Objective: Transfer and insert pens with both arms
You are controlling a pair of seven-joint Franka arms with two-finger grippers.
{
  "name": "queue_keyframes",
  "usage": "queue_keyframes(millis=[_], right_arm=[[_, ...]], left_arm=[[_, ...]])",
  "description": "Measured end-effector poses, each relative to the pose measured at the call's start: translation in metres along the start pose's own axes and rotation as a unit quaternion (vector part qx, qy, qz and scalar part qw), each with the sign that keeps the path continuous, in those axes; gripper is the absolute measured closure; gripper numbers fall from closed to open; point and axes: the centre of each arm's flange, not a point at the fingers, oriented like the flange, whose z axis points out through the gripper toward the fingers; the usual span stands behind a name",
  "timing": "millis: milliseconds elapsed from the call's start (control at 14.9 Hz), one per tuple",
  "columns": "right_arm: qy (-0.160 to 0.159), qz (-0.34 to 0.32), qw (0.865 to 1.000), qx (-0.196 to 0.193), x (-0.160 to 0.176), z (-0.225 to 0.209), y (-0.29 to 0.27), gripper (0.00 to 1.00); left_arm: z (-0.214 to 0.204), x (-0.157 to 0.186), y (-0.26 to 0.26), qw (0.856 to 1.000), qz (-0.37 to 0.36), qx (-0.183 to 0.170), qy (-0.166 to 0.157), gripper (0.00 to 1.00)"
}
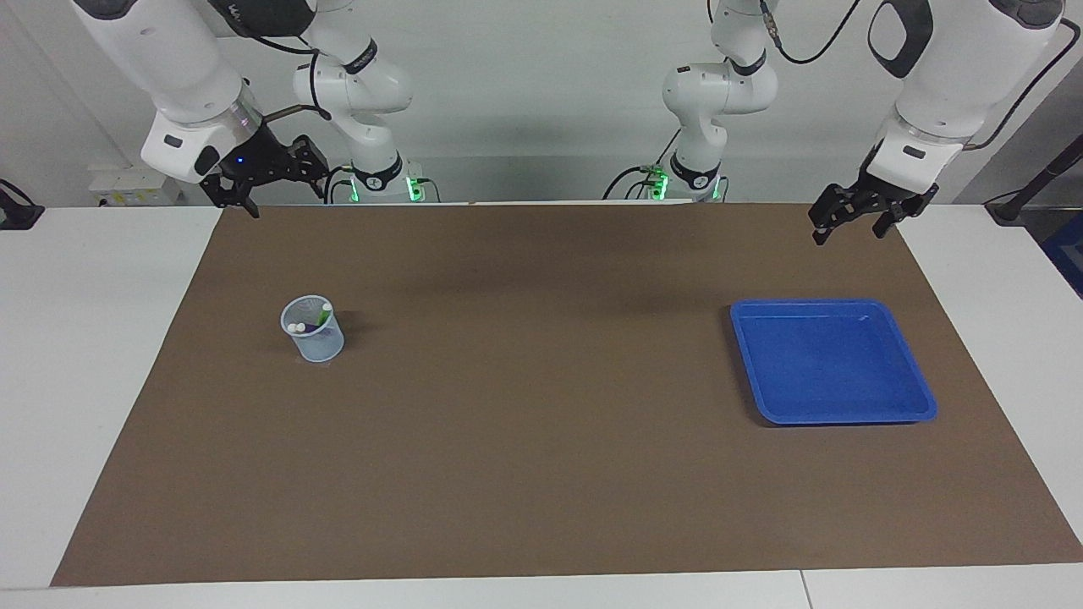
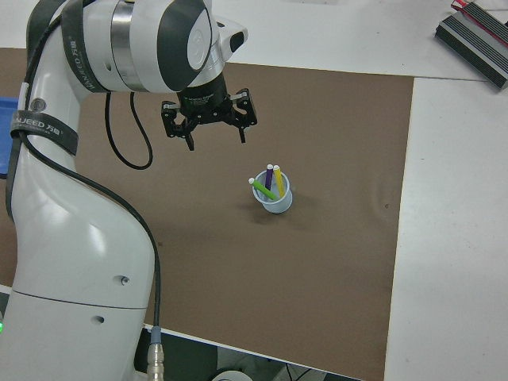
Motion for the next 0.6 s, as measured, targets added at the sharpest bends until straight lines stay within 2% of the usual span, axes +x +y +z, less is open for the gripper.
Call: queue_keyframes(millis=[403,605], right_arm=[[-0.017,0.032,0.999,0.004,0.002,0.017,0.002,0.0],[0.014,0.033,0.999,-0.003,0.009,0.021,0.003,0.0]], left_arm=[[-0.005,-0.002,0.0,1.0,-0.001,0.0,0.005,0.0],[-0.006,-0.002,0.004,1.0,0.003,-0.001,0.009,0.0]])
